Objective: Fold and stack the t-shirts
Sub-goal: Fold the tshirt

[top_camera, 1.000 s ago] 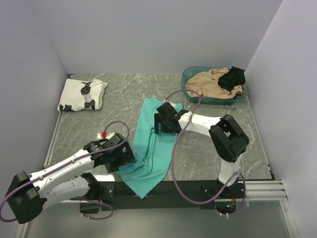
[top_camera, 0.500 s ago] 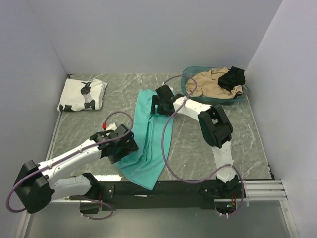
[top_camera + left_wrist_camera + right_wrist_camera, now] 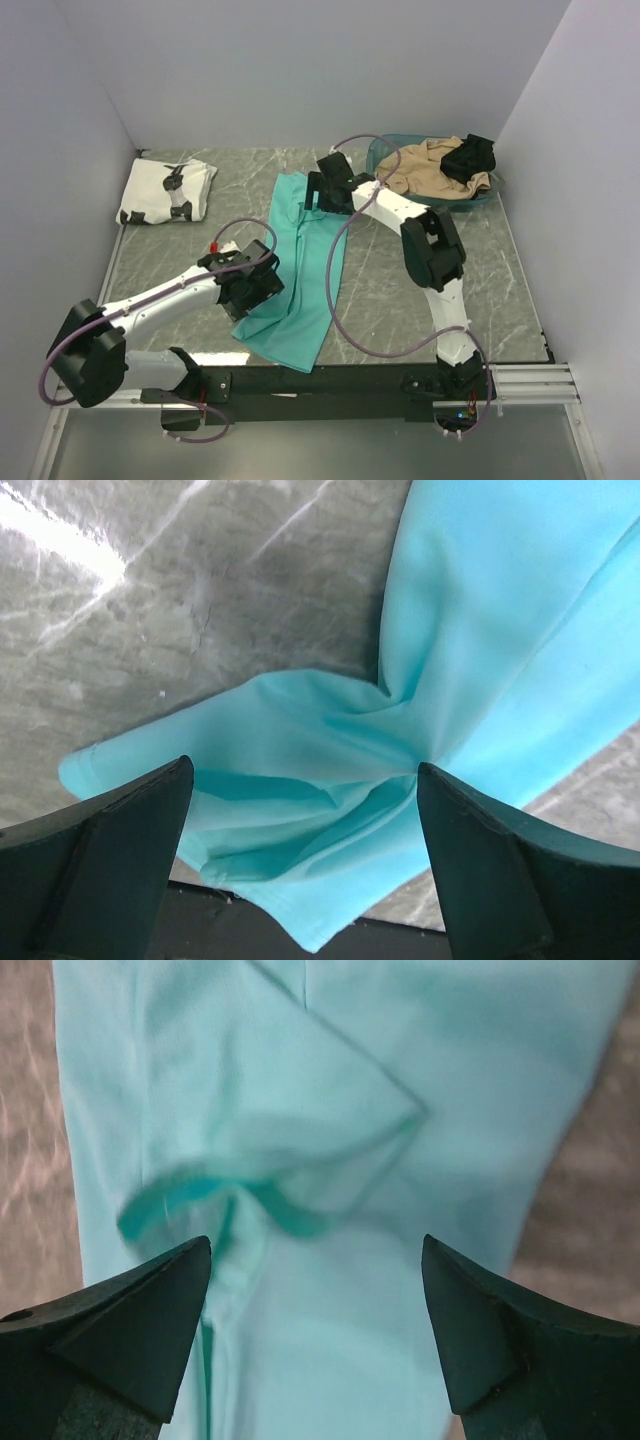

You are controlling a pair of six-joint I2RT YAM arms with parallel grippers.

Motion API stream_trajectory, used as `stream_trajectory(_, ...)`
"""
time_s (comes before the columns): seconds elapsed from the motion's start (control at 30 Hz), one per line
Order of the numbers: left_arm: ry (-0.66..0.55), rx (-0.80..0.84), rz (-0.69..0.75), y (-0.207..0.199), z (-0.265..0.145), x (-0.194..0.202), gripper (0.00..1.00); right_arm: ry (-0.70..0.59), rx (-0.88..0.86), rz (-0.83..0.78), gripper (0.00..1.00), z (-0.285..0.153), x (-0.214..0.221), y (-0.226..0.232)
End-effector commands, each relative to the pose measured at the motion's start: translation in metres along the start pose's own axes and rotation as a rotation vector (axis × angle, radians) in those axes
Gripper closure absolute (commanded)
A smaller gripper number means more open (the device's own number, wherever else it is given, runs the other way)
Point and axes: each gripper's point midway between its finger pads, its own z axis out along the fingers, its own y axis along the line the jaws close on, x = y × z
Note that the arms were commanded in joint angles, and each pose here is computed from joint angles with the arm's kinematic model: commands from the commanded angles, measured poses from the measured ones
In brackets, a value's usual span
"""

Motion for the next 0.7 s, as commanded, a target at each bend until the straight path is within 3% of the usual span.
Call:
stream_trajectory(0.0, 0.016, 0.072, -0.044, -0.004, -0.012, 0.003, 0.01, -0.092, -0.088, -0.013, 0.08, -0.057, -0.029, 0.016)
stream_trajectory(0.27, 0.02, 0.077, 0.005, 0.007, -0.023, 0.016, 0.01, -0.084, -0.122, -0.055, 0.08, -0.106, 0.012, 0.02)
stream_trajectory(0.67, 0.126, 0.119, 0.114, 0.016, -0.018, 0.06, 0.01, 0.002, -0.161, -0.05, 0.08, -0.111, 0.072, 0.016)
